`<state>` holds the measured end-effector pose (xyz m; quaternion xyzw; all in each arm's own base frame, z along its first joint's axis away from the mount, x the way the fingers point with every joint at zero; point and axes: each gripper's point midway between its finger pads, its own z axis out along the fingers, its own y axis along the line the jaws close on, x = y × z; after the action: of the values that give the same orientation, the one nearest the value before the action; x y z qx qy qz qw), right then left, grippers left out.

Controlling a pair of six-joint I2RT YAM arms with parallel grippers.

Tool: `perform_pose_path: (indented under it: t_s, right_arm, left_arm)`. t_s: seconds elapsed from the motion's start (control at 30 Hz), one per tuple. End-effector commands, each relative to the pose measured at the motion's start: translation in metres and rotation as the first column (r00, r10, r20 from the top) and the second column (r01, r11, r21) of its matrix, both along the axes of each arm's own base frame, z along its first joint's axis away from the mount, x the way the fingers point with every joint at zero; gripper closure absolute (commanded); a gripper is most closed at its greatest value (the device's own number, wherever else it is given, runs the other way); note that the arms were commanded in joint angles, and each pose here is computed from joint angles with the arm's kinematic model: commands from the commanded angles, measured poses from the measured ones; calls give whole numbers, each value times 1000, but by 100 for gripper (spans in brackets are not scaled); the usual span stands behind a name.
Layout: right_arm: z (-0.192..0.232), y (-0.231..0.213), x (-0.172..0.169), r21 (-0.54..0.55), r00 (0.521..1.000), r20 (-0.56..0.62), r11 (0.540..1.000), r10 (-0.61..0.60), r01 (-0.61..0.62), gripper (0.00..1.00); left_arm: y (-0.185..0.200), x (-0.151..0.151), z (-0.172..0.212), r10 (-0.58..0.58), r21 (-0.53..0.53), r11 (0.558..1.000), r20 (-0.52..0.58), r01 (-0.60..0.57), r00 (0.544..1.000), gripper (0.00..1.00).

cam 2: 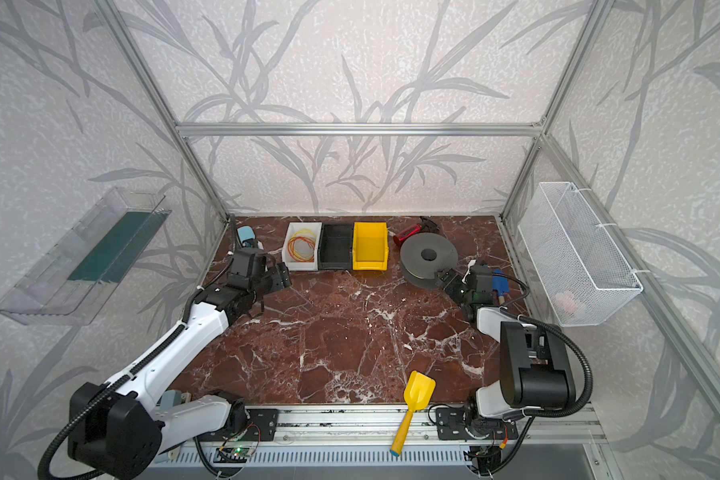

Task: Wrap the cables
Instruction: 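Grasp the grey spool rim with the right gripper while the left arm advances, then lift and pull the grey spool toward the table centre with the right gripper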

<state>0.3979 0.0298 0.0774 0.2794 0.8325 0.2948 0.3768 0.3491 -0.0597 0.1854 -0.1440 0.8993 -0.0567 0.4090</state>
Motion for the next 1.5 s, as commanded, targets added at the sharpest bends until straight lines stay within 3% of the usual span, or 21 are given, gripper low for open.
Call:
perform_pose_path:
  t_s: [0.0,0.2,0.63,0.8,1.0,1.1,1.47]
  right_arm:
    - [33,9,31,48,988,146,997,55,-63,8]
    - [13,8,54,95,990,136,994,31,-45,10]
    - [-10,7,75,136,986,167,990,10,-33,29]
    - [-16,8,76,160,985,172,986,6,-34,53]
    - [-9,5,71,150,985,173,988,-5,-22,88]
    - [3,4,68,139,982,186,990,-11,-15,98]
    - [80,5,19,66,973,230,998,2,-17,100]
  left_arm:
    - [-9,9,17,-23,-16,1000,41,24,999,18]
    - [-18,10,24,-51,29,998,26,51,998,19]
    - [-29,4,41,-77,30,997,30,76,997,22]
    - [-33,5,43,-81,26,996,26,80,996,23]
    - [-39,7,53,-99,33,995,37,98,994,26]
    - [-39,6,57,-108,45,993,47,105,993,26]
    - [-37,-13,45,-111,-12,994,90,113,990,26]
